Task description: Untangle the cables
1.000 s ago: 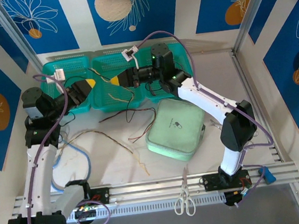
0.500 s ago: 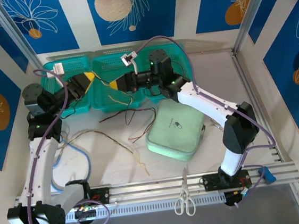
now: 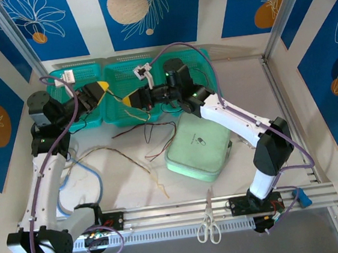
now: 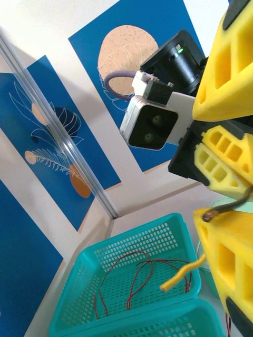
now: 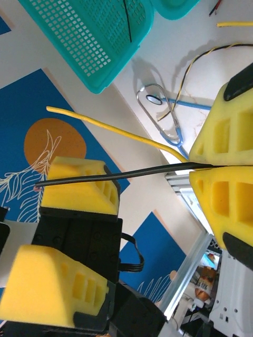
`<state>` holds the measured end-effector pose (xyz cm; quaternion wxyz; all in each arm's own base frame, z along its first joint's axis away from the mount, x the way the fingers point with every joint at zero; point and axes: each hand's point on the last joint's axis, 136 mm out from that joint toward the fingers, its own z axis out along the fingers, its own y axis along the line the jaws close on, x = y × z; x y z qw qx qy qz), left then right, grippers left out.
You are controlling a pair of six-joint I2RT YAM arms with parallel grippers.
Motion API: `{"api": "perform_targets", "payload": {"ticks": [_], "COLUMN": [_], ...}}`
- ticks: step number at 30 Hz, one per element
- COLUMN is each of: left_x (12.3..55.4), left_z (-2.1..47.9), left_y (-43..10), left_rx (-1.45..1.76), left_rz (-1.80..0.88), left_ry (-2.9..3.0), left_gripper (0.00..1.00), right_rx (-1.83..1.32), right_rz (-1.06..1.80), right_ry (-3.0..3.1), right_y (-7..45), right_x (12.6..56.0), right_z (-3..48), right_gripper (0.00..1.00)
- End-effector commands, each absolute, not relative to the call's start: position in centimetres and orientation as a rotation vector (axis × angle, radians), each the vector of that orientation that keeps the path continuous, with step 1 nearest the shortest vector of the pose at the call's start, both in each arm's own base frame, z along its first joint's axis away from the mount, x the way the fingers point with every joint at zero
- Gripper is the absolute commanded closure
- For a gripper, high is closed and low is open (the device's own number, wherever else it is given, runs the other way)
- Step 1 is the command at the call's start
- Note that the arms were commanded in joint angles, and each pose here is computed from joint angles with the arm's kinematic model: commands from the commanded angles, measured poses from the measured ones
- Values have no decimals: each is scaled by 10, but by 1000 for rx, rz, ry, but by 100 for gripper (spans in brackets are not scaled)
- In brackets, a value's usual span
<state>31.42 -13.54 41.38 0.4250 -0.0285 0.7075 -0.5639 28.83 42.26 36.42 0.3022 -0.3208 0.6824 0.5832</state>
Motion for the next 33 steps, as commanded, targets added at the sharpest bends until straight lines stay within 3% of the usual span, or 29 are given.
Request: {"api": "perform_targets", "payload": {"ticks": [1, 4, 7, 9, 13, 16, 21, 33], "left_x": [313, 314, 313, 313, 310, 309, 308, 305], "left_z": [427, 424, 424, 424, 425, 425, 422, 422], "left_y": [-140, -140, -141, -142, -144, -147, -153, -170], "left_rx": [-18, -21, -15, -13, 10, 50, 125, 200], "left_rz": [-1396, -1397, -1398, -1402, -1411, -1409, -1421, -1510], "left_ry": [1742, 1748, 1742, 1739, 1740, 1759, 1791, 1797], "left_gripper": [54, 62, 87, 100, 100, 100, 100, 100], "right_rx": [-893, -895, -893, -891, -891, -844, -724, -677], "right_rz": [1497, 1494, 1478, 1465, 1462, 1473, 1490, 1693], "right_ry": [1766, 1767, 1768, 1769, 1778, 1799, 1869, 1931], "right_y": [424, 425, 423, 422, 416, 403, 378, 397], "right_x": [282, 282, 282, 282, 279, 281, 296, 316], "right_z": [378, 377, 378, 378, 379, 385, 393, 394], "right_gripper": [100, 100, 100, 93, 63, 51, 42, 43]}}
